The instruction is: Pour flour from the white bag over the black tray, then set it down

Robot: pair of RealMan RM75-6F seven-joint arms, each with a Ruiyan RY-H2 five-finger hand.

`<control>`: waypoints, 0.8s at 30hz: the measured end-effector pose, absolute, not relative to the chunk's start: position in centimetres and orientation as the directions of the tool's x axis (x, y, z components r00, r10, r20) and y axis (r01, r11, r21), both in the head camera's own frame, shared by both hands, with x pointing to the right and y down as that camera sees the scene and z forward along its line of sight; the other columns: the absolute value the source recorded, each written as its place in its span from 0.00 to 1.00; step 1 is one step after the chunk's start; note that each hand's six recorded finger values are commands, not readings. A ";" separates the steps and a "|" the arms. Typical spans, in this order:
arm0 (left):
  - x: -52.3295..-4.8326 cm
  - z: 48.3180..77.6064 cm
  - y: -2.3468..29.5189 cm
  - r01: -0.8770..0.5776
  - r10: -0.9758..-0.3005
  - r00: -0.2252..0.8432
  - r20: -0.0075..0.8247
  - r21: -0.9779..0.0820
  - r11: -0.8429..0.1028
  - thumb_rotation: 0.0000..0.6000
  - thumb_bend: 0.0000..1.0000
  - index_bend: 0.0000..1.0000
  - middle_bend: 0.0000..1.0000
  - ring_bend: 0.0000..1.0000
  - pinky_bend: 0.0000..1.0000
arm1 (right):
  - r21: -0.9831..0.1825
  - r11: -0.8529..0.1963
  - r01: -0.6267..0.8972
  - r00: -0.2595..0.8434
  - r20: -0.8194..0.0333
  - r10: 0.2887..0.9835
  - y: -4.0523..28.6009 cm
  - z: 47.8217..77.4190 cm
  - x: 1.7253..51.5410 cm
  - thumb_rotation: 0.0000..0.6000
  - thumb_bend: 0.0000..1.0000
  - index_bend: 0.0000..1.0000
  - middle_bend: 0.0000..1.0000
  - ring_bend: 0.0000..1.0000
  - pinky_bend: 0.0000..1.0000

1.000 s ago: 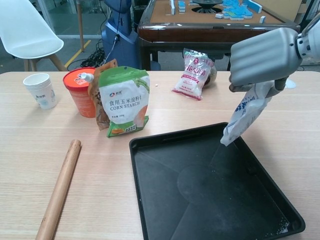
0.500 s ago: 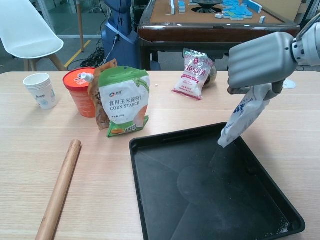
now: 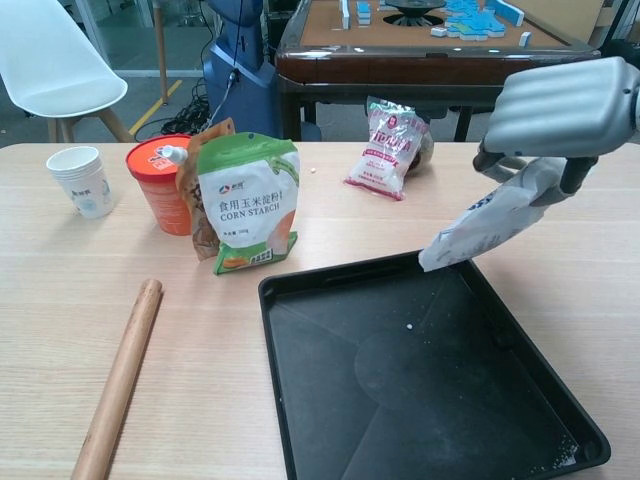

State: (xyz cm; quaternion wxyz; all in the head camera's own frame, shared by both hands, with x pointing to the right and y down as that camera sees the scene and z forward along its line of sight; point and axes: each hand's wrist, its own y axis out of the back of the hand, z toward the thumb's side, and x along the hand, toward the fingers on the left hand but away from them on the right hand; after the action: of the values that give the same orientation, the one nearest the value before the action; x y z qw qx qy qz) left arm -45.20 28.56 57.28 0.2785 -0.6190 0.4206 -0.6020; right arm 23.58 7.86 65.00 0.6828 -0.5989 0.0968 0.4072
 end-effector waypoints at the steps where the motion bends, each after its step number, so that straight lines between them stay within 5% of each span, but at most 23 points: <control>1: -45.1 57.3 28.5 -0.185 -0.857 -0.076 0.510 -0.852 -0.490 1.00 0.25 0.00 0.00 0.08 0.06 | -0.754 -0.072 -0.653 0.651 -0.607 0.456 7.9 65.0 23.9 1.00 0.61 1.00 0.89 0.84 0.89; 14: -44.5 57.0 28.3 -0.179 -0.859 -0.064 0.508 -0.852 -0.491 1.00 0.25 0.00 0.00 0.08 0.06 | -0.883 -0.339 -0.326 0.572 -0.470 0.672 9.6 66.2 30.6 1.00 0.61 1.00 0.89 0.84 0.89; 24: -43.9 56.9 28.1 -0.178 -0.861 -0.048 0.506 -0.852 -0.491 1.00 0.25 0.00 0.00 0.08 0.06 | -0.895 -0.444 -0.042 0.480 -0.408 0.777 11.5 67.7 34.5 1.00 0.61 1.00 0.89 0.84 0.89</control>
State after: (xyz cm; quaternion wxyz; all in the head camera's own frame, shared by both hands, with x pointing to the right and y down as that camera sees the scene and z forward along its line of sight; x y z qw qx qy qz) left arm -43.92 28.11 56.88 0.2874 -0.6271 0.4143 -0.5937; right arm 34.49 11.51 67.66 0.4626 -0.7253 -0.2532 0.4426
